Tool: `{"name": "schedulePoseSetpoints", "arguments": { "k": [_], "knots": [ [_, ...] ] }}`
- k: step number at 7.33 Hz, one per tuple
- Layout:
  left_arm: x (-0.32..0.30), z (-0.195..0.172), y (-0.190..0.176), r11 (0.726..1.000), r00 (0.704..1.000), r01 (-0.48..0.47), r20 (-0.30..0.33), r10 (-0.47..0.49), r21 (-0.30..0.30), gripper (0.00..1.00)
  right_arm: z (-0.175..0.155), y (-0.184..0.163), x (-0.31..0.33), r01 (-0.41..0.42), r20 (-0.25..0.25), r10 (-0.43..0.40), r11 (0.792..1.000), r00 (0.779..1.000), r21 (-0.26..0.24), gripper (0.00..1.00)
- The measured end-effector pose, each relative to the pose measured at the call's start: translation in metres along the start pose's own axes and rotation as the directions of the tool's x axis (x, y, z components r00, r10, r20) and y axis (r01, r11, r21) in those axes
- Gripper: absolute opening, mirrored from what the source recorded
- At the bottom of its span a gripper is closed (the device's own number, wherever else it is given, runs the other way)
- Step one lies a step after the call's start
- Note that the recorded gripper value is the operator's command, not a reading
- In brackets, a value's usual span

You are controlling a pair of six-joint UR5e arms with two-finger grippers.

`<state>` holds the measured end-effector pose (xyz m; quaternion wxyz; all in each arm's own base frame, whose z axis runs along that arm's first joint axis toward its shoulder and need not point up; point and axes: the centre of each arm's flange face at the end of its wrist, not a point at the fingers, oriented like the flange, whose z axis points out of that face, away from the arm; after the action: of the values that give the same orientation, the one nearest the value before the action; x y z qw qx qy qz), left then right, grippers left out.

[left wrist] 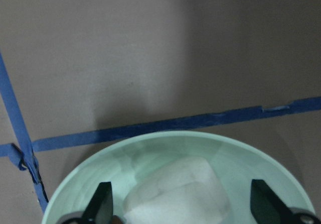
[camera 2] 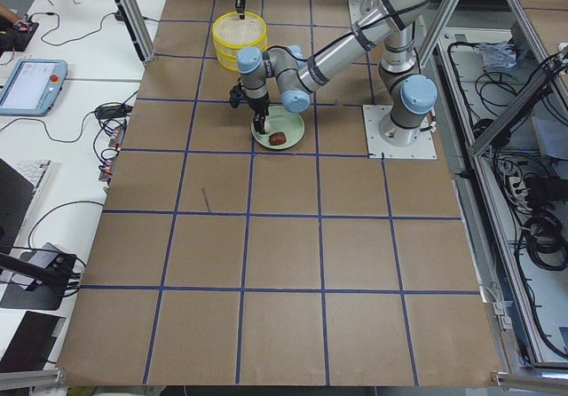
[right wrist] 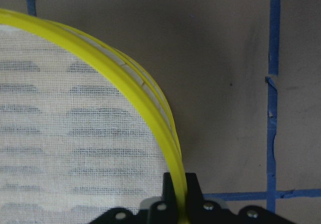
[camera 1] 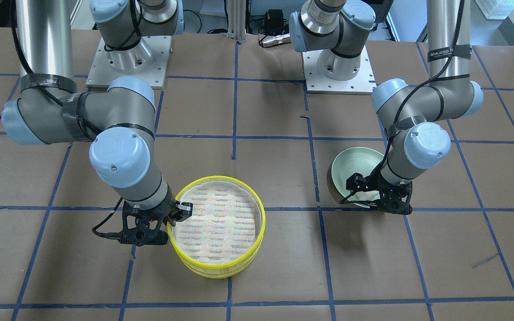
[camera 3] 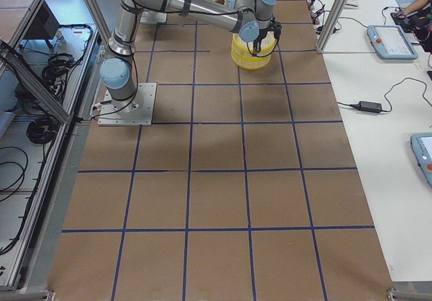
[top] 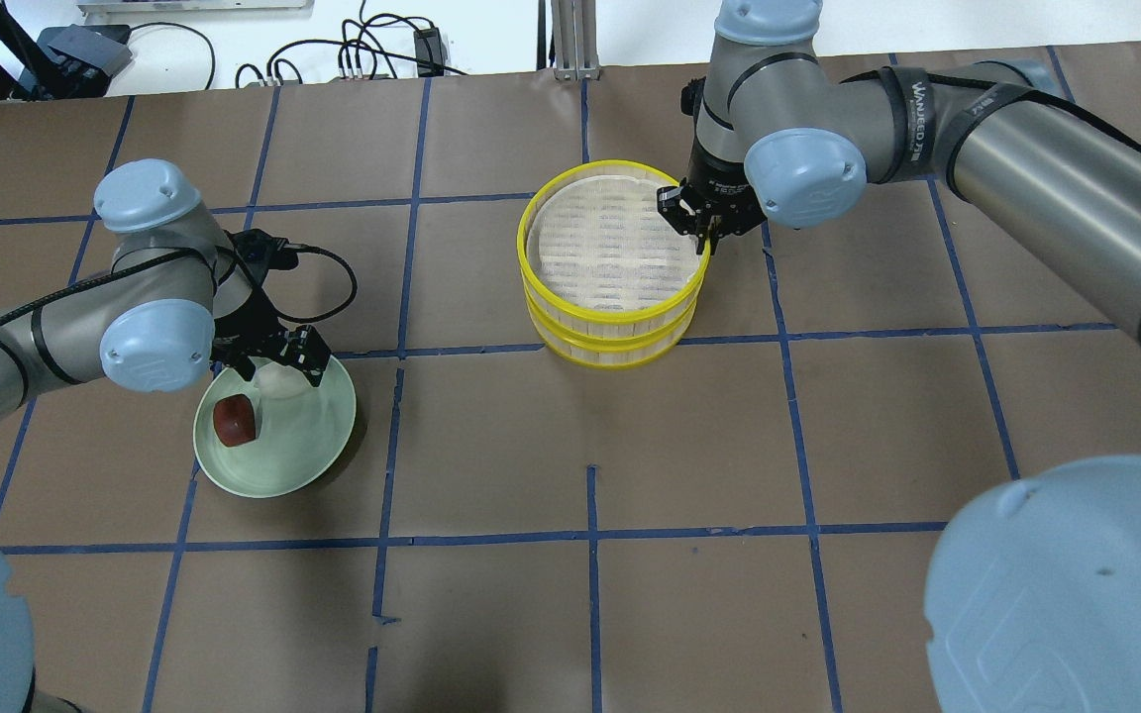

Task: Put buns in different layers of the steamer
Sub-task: 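Lift the top tier aside with right gripper while left lifts white bun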

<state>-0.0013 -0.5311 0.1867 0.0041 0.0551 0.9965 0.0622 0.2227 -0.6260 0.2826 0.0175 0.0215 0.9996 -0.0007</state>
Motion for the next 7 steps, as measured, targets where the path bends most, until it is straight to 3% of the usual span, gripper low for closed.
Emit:
{"name": "schedulePoseSetpoints", "arguments": {
  "k": [1, 2, 3, 5, 7],
  "knots": [
    [-0.004, 0.000, 0.001, 1.000, 1.000, 0.011, -0.003, -0.011, 0.000, 0.22, -0.013, 0.002, 0.001, 0.000, 0.001, 0.000, 1.000, 1.000, 0.016, 0.14],
    [-0.006, -0.001, 0.001, 1.000, 1.000, 0.021, -0.003, -0.021, 0.003, 0.10, -0.033, 0.005, 0.007, -0.001, -0.005, 0.001, 1.000, 1.000, 0.031, 0.13],
    [-0.007, -0.003, 0.000, 0.999, 0.999, 0.044, -0.002, -0.044, 0.007, 0.05, -0.056, 0.003, 0.027, 0.000, -0.028, 0.001, 0.999, 1.000, 0.033, 0.14],
    [-0.004, -0.017, -0.009, 0.993, 0.994, 0.110, 0.002, -0.110, 0.044, 0.05, -0.083, -0.011, 0.108, -0.001, -0.063, 0.000, 1.000, 0.998, -0.005, 0.14],
    [0.038, -0.065, -0.029, 0.983, 0.989, 0.148, 0.002, -0.149, 0.112, 0.05, -0.095, -0.021, 0.193, 0.058, -0.067, -0.059, 0.998, 0.996, -0.015, 0.13]
  ]
}}
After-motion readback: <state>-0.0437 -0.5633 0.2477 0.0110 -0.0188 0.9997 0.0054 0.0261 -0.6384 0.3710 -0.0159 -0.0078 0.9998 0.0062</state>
